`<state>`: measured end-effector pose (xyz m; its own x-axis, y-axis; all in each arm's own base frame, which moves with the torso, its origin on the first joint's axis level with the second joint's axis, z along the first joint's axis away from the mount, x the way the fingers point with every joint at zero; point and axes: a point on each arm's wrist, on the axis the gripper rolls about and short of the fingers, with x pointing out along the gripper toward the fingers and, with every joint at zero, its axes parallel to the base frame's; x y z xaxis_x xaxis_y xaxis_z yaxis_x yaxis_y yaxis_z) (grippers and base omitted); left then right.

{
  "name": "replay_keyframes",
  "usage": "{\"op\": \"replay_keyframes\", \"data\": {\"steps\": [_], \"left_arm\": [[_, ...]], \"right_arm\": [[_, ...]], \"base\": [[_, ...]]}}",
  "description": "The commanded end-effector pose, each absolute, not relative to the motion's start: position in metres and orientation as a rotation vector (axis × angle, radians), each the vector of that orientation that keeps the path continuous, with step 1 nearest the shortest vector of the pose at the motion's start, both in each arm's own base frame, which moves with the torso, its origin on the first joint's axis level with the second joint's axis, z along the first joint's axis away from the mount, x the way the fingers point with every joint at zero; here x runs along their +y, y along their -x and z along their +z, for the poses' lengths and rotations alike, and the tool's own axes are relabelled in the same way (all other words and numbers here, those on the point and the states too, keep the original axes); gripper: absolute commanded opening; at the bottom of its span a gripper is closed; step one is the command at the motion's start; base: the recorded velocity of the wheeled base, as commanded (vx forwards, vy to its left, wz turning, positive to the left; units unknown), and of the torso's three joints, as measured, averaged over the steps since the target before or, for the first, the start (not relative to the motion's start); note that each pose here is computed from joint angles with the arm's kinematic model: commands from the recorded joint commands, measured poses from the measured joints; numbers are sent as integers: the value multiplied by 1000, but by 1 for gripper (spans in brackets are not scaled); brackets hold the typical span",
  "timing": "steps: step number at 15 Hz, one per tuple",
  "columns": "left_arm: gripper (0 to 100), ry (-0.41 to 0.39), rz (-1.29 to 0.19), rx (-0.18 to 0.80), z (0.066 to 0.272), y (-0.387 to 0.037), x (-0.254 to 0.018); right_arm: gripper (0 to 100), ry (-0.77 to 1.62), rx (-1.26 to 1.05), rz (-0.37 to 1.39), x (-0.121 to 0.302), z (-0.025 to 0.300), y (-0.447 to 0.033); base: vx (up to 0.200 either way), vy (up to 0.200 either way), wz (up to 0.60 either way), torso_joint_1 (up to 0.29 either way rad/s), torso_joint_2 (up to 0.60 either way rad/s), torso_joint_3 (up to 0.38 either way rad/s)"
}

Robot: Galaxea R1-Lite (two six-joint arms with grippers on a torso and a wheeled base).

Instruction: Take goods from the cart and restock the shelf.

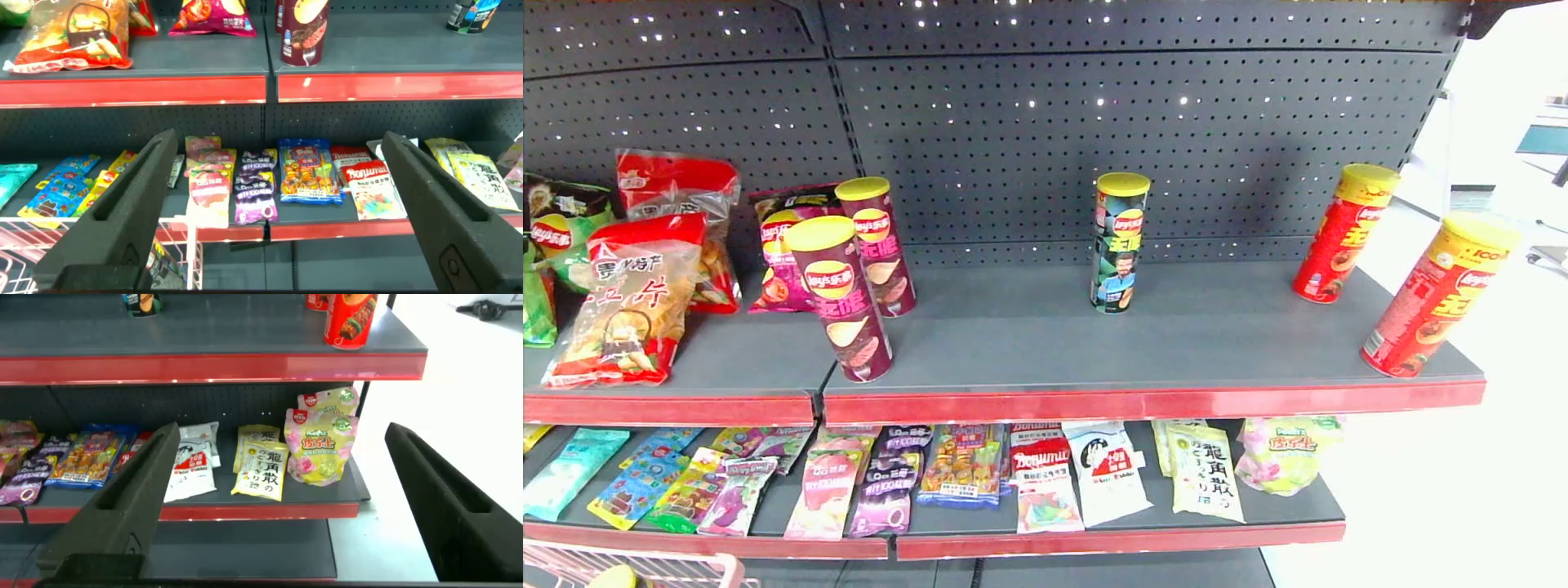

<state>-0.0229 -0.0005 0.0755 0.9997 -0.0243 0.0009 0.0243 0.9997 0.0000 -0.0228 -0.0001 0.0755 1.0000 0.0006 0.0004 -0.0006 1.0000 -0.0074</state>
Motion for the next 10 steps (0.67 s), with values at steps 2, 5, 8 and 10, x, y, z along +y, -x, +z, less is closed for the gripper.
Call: {"op": "replay_keyframes", "data": {"steps": [2, 5, 8, 10], "left_arm": [[100, 2, -25, 0, 75, 23, -1], [100, 2, -25, 0, 75, 23, -1], [100, 2, -25, 0, 75, 23, -1], [100, 2, -25, 0, 75, 23, -1]], "right_arm": [[100, 8, 0, 0, 0, 75, 23], [100, 8, 0, 2, 0, 75, 23], [100, 8, 0, 2, 0, 75, 23], [100, 8, 0, 2, 0, 75, 23]], "base": [[0, 0, 0, 0, 0, 0], [0, 0, 600, 12, 4, 1], [0, 0, 600, -1, 2, 4], [0, 0, 600, 10, 2, 7]]}}
